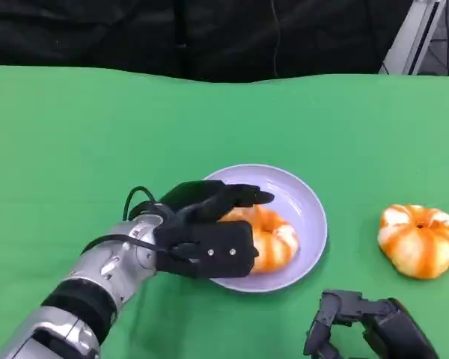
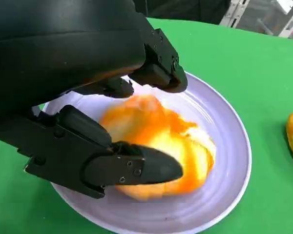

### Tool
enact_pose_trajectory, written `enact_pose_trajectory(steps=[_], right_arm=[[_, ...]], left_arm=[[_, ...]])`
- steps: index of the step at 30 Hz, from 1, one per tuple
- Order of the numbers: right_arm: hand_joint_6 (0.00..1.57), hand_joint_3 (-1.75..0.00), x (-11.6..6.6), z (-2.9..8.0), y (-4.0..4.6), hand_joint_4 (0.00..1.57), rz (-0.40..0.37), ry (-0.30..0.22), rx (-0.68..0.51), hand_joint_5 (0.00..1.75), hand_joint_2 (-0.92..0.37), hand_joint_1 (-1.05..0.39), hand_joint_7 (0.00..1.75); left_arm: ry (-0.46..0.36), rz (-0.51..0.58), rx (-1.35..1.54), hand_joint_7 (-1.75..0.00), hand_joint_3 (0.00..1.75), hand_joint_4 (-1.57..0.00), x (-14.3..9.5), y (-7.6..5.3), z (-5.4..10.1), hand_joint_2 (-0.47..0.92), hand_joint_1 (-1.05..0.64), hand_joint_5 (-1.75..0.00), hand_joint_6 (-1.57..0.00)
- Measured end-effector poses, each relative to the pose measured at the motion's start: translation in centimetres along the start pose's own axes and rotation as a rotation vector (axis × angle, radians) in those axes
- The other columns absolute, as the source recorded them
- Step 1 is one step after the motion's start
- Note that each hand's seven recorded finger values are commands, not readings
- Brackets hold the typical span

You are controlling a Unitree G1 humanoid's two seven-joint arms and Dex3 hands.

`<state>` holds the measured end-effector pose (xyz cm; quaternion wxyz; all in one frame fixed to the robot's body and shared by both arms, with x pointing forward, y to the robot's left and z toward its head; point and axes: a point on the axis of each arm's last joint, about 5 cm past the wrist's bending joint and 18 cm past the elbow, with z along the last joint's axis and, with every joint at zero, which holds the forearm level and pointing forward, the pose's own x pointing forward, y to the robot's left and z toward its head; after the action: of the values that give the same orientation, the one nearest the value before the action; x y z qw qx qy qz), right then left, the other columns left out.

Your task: Grasp the bread from the table and place it into the plate.

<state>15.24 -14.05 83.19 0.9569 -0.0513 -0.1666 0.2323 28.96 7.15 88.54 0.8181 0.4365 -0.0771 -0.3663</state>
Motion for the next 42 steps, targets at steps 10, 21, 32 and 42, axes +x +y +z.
enact_pose_trajectory(steps=[10, 21, 32, 42], right_arm=[[0.79, -0.91, 0.0, 0.0, 0.01, 0.81, 0.0, -0.005, -0.002, 1.52, -0.63, -0.25, 1.31], [0.79, -0.9, 0.0, 0.0, 0.01, 0.82, -0.001, -0.005, -0.002, 1.54, -0.63, -0.26, 1.32], [0.78, -0.9, -0.1, 0.0, 0.0, 0.81, 0.001, -0.005, -0.002, 1.54, -0.63, -0.25, 1.32], [0.78, -0.9, -0.1, 0.0, -0.03, 0.81, 0.005, -0.006, -0.004, 1.56, -0.63, -0.28, 1.33]], left_arm=[[0.006, -0.002, -0.031, 0.0, 0.8, -0.2, 0.1, 1.0, 0.4, 0.92, -0.96, 0.0, -0.27], [-0.117, 0.219, -0.315, -0.02, 0.74, -0.39, -2.3, 1.3, -1.1, 0.92, -0.82, -0.05, -0.35], [-0.257, 0.459, -0.595, -0.01, 0.64, -0.51, -5.6, 0.1, -1.3, 0.92, -0.78, -0.04, -0.42], [-0.372, 0.549, -0.815, 0.0, 0.43, -0.59, -8.9, -1.7, -1.2, 0.92, -0.77, -0.03, -0.4]])
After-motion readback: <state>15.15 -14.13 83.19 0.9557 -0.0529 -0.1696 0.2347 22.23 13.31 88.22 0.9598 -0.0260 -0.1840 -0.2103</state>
